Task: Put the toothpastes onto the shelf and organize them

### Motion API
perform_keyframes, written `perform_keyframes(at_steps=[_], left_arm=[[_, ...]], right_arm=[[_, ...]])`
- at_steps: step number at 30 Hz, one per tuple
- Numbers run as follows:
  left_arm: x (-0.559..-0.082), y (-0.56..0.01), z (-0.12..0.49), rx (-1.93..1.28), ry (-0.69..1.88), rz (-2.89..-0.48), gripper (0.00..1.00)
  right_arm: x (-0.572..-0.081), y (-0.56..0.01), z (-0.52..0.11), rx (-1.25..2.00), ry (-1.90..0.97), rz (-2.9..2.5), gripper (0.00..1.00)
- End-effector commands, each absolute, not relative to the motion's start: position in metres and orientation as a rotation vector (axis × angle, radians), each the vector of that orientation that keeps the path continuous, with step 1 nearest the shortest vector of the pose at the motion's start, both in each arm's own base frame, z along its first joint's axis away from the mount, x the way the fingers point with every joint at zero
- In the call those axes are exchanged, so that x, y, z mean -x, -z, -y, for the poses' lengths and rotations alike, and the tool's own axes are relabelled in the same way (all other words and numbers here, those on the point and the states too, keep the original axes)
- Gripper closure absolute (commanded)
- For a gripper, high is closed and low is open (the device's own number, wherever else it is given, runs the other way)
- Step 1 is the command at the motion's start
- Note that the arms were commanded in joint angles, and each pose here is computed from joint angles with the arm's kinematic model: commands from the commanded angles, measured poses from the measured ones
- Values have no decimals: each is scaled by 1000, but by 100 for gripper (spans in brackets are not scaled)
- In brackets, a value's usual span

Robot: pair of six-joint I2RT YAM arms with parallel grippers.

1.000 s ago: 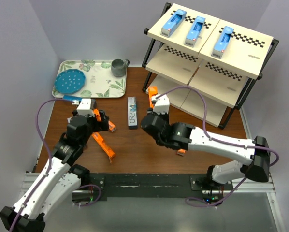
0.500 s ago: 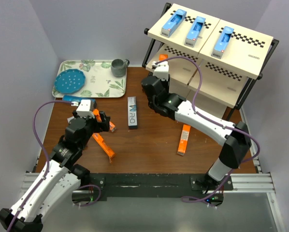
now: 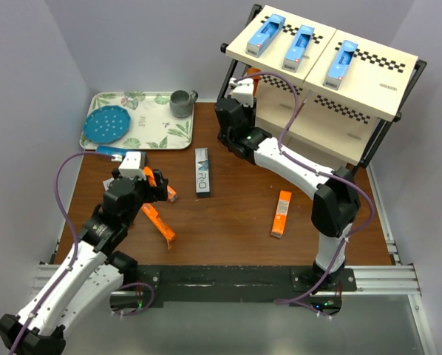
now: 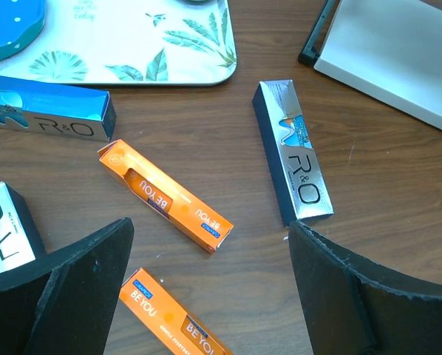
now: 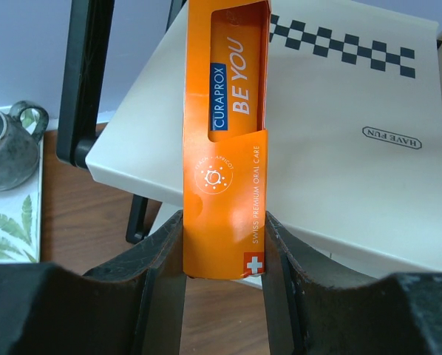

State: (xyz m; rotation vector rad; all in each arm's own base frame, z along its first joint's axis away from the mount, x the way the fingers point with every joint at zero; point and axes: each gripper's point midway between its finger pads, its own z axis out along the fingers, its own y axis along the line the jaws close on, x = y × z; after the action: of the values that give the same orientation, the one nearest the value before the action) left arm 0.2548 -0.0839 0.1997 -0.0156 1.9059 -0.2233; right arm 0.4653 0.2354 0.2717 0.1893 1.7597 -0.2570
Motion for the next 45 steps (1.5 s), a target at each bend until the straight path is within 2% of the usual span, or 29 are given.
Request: perform_keyframes(at_steps=[1,9,16,21,24,33,45], left_arm=[[-258,-205,83,26,214,-1889,9],[-259,-201,84,21,206,-1907,9],[-260,-197,86,11,203,-1923,9],[-261,-194,87,6,203,-1934,9],[-261,-195,87,5,205,-1933,9],[-261,-195,87,4,209,-1933,9],[-260,-194,88,-2,211,-1937,9]], right_arm=[[-476,-314,-228,-329,230,-1630,60],[-490,-306,-220,-387,266,-1594,57],[-495,-304,-221,-410,267,-1578,46],[-494,-305,-221,-422,249,-1576,45],[-492,-305,-220,-421,230,-1581,47],[-493,-301,-223,-409,218,-1591,61],[-508,-310,-243,-467,227,-1520,62]])
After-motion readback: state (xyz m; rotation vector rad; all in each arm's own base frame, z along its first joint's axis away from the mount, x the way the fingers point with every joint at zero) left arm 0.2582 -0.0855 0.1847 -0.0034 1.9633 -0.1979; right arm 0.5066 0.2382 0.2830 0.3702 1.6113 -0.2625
